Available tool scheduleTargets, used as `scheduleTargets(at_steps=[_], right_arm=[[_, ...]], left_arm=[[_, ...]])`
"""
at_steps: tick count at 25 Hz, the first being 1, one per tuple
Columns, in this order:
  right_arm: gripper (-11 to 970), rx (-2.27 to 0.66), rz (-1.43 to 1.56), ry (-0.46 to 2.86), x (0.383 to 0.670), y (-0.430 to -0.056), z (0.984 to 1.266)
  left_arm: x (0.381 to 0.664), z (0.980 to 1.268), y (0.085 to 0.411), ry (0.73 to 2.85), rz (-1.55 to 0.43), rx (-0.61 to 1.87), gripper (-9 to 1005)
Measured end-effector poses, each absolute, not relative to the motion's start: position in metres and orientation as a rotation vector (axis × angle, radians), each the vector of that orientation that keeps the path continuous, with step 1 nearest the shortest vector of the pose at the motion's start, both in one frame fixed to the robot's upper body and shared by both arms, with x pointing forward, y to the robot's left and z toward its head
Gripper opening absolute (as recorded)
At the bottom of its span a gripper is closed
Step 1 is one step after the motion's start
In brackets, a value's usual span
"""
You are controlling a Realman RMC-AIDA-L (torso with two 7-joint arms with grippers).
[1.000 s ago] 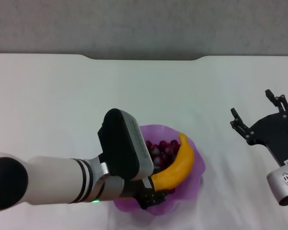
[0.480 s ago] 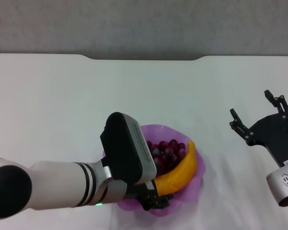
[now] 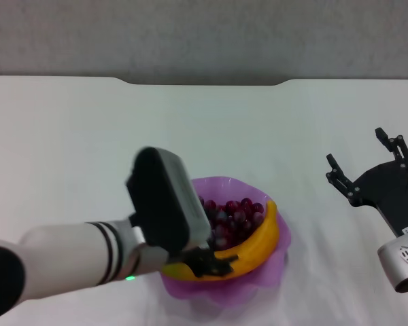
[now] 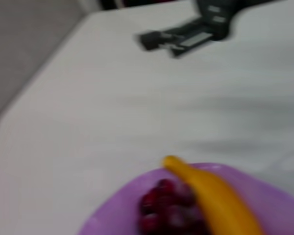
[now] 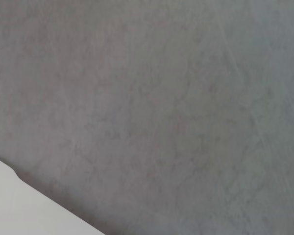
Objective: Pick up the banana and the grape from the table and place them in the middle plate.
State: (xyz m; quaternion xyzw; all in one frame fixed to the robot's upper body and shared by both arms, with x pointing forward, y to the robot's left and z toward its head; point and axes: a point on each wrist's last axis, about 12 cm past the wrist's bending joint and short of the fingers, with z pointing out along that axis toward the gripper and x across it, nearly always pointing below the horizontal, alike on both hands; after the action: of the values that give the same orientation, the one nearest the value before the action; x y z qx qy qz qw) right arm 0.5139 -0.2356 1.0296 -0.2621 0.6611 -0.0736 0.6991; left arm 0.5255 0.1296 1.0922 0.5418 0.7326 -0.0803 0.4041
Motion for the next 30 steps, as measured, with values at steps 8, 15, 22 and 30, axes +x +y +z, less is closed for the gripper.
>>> scheduleTargets(at_steps=[8,15,22,30], right_arm=[[908,-0.580,-0.164,1.479,0.514,-0.237,1.029],[908,-0.579,-0.155,1.481,0.513,-0.236,1.028],[908,-0.540,-0.107,1.507,0.513,-0.235,1.027],[908,-0.458,-0.029,1.547,0.514,-0.242,1.023]], left_arm=[[0.541,1.121,0.169,1.873,-0.170,0.989,908],[0.540,1.129,0.210,1.802,-0.117,0.610,908],[0.530,1.118,0.264,1.727,-0.017,0.135,908],[0.515,1.076,0.293,1.668,0.062,-0.166,908]])
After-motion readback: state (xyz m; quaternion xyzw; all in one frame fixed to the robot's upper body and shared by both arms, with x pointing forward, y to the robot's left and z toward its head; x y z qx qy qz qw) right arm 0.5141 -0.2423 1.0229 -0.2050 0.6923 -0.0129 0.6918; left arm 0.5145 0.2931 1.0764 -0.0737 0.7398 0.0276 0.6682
